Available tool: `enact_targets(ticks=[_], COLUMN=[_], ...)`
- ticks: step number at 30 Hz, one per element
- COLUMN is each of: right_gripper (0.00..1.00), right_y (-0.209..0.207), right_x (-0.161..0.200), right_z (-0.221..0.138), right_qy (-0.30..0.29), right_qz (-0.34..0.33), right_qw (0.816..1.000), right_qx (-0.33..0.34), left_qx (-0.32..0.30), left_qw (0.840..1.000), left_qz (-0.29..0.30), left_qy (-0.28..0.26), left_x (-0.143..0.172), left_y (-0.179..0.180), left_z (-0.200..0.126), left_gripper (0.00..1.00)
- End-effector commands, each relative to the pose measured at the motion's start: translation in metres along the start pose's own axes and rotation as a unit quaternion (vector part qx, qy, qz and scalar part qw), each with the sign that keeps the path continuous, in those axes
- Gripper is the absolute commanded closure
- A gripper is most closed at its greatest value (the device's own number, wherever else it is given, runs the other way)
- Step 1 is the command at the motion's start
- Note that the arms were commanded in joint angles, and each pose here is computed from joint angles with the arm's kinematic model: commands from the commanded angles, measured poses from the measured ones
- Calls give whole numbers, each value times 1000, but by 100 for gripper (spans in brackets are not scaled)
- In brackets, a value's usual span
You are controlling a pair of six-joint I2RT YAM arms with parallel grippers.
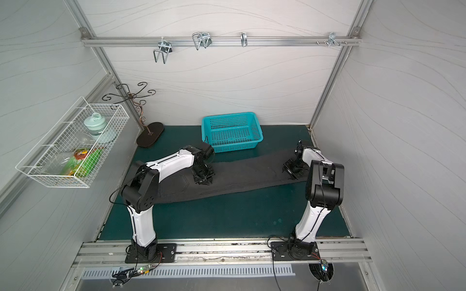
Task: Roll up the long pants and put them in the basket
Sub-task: Fold the long pant at the center of the board.
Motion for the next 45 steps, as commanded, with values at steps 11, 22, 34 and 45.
enact_targets(ticks=[11, 22, 34, 45], right_gripper=[54, 34, 30, 24], right_y=[-3, -52, -94, -90], right_x=[-18, -34, -49, -74], right_z=[-2, -60, -41, -28], right_qy=[-7, -98, -106, -103], right_qz=[6, 31, 79, 93], right_qw=[1000, 995, 991, 990], right_qx=[3, 11, 23, -4], left_qx=[-49, -95, -107, -117], left_qw=[998, 995, 994, 993], left_qz=[40, -6, -16, -14], left_qy=[26, -21, -27, -26], left_x=[22, -15, -44, -48], left_y=[9, 31, 44, 50], left_z=[-8, -30, -46, -57], left_gripper=[84, 91, 93, 94])
Point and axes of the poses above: each gripper's point midway between its finger pads, its own z axis out along the fingers, its own y axis along the line the jaws close on, x = y × z, the point moved 6 cm from there along -z, back along the fingers, and after that the axes turned 10 degrees about z, right-handed, at the moved point
